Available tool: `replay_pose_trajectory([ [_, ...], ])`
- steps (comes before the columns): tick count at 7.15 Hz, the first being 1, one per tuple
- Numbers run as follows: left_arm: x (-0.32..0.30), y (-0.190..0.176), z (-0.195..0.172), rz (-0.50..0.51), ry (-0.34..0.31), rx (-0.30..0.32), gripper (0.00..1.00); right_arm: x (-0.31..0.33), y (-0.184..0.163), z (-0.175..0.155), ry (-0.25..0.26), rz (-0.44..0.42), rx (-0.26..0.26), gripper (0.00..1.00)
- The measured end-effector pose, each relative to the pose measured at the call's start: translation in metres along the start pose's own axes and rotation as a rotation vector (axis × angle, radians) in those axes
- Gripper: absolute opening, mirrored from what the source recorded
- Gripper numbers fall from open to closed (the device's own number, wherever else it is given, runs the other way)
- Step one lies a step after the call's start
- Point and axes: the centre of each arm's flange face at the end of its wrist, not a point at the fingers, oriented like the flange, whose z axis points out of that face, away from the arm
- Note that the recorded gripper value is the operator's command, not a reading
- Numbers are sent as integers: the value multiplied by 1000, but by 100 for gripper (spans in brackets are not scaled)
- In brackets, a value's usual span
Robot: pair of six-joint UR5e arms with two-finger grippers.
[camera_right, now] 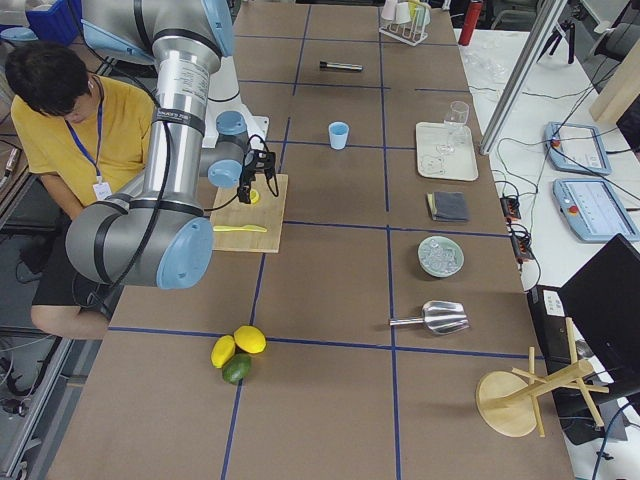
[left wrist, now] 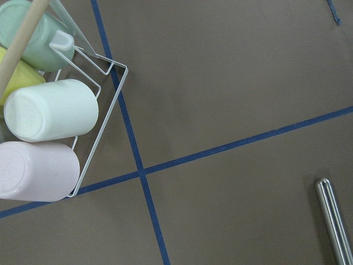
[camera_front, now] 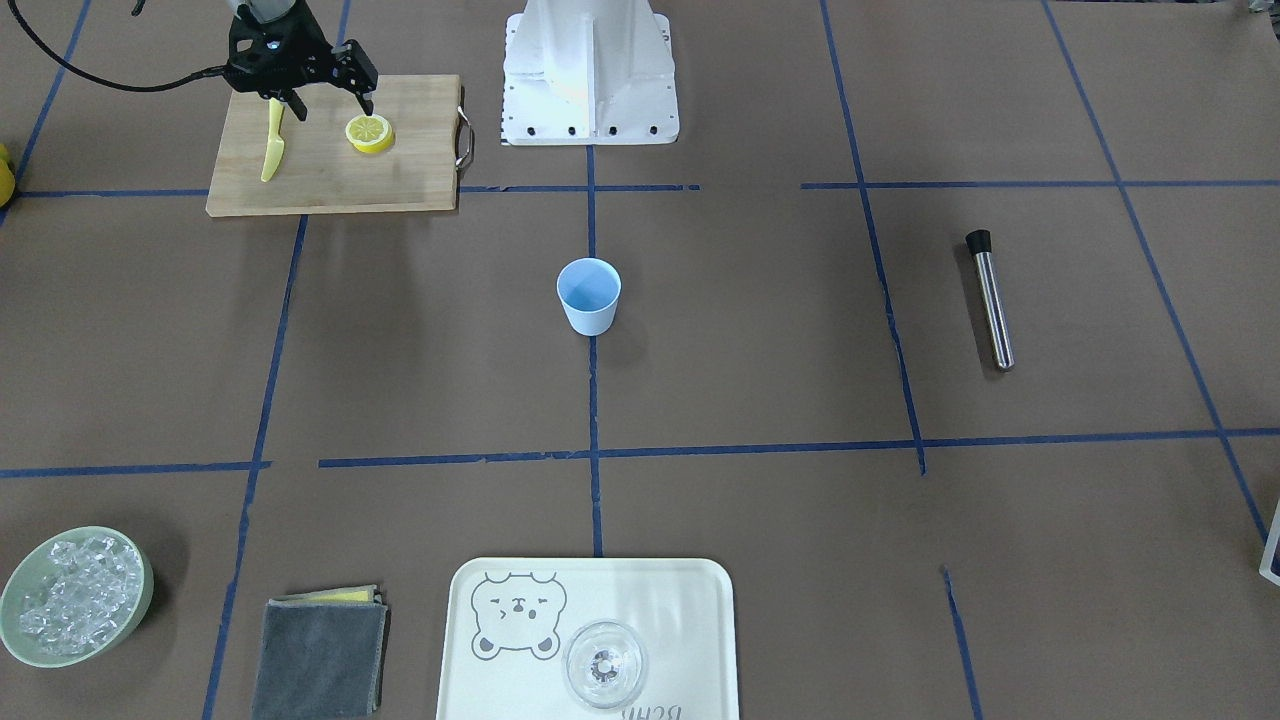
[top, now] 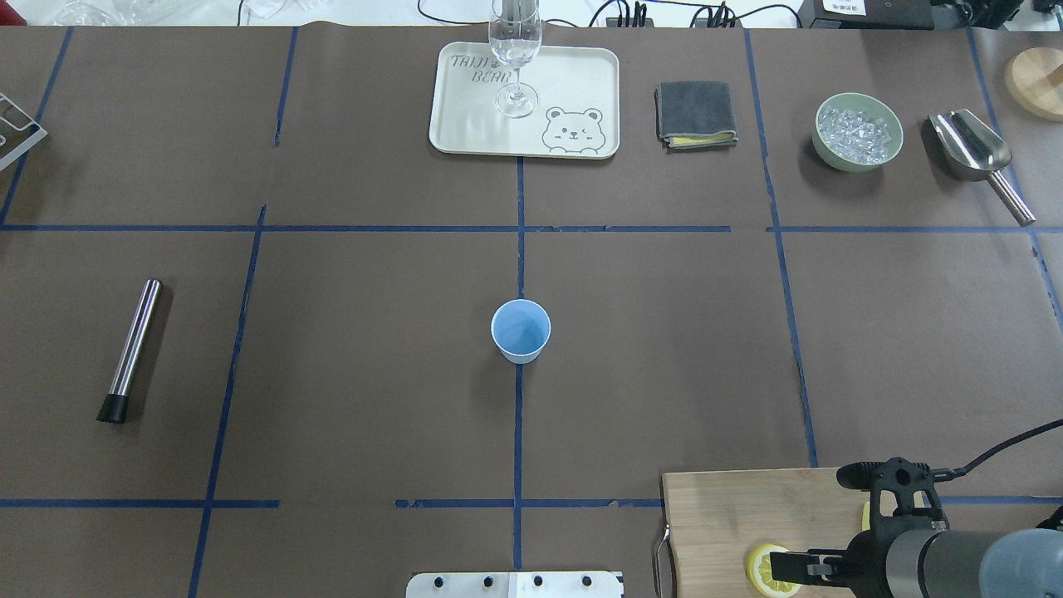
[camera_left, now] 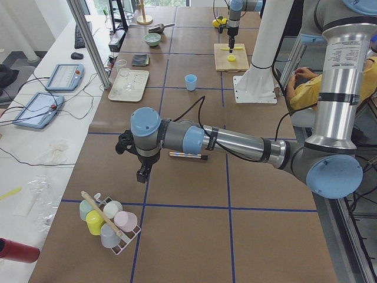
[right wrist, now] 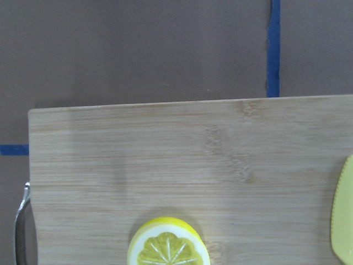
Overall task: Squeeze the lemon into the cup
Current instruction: 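Move the right gripper down toward the lemon slice on the cutting board, then lower the right gripper and grasp the yellow lemon slice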
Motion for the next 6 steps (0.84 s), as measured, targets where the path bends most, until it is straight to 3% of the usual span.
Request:
replay_pose_trajectory([
  [2, 0, 0, 0, 0, 0, 1, 100, -3, 12, 9, 17, 61, 12, 100],
  [6, 2, 0, -3, 3, -1, 6, 100, -15, 21, 25, 17, 84, 8, 100],
])
